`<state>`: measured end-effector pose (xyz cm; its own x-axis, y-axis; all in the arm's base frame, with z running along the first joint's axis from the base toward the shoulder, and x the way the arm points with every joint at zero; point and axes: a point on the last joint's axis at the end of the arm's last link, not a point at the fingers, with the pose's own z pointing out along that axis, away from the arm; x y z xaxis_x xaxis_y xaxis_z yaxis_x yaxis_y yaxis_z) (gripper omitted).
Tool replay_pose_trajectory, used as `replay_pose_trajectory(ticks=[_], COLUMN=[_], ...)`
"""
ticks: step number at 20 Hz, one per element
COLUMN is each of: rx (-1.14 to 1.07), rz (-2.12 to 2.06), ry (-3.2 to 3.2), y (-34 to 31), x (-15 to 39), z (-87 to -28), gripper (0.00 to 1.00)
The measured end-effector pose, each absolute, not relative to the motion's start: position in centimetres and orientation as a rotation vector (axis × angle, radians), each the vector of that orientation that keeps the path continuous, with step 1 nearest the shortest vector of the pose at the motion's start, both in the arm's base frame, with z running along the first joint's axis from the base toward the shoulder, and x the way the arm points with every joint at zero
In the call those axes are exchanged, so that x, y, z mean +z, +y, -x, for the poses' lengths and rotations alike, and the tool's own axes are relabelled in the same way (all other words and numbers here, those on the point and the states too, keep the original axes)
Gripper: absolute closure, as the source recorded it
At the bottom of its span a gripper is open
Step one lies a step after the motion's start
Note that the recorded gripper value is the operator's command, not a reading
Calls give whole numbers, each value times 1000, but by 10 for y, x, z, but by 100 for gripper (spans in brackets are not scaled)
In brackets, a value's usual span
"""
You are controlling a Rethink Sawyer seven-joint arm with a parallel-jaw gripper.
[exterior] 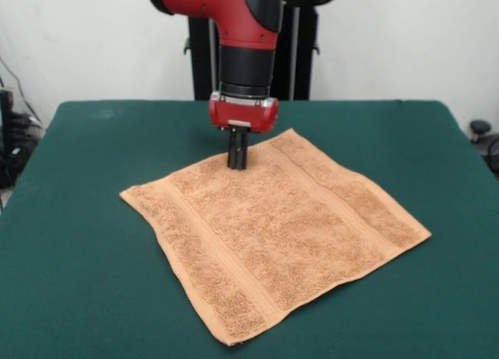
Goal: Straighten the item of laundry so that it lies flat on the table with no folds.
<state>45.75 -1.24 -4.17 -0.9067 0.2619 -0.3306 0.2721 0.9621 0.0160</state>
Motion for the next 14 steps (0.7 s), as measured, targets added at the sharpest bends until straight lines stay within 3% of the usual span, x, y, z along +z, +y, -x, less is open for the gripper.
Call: replay_pose_trajectory(ticks=[14], rx=[-50], rz=[-445], ry=[2937], y=[-30], x=[14], z=[-476], gripper=[100])
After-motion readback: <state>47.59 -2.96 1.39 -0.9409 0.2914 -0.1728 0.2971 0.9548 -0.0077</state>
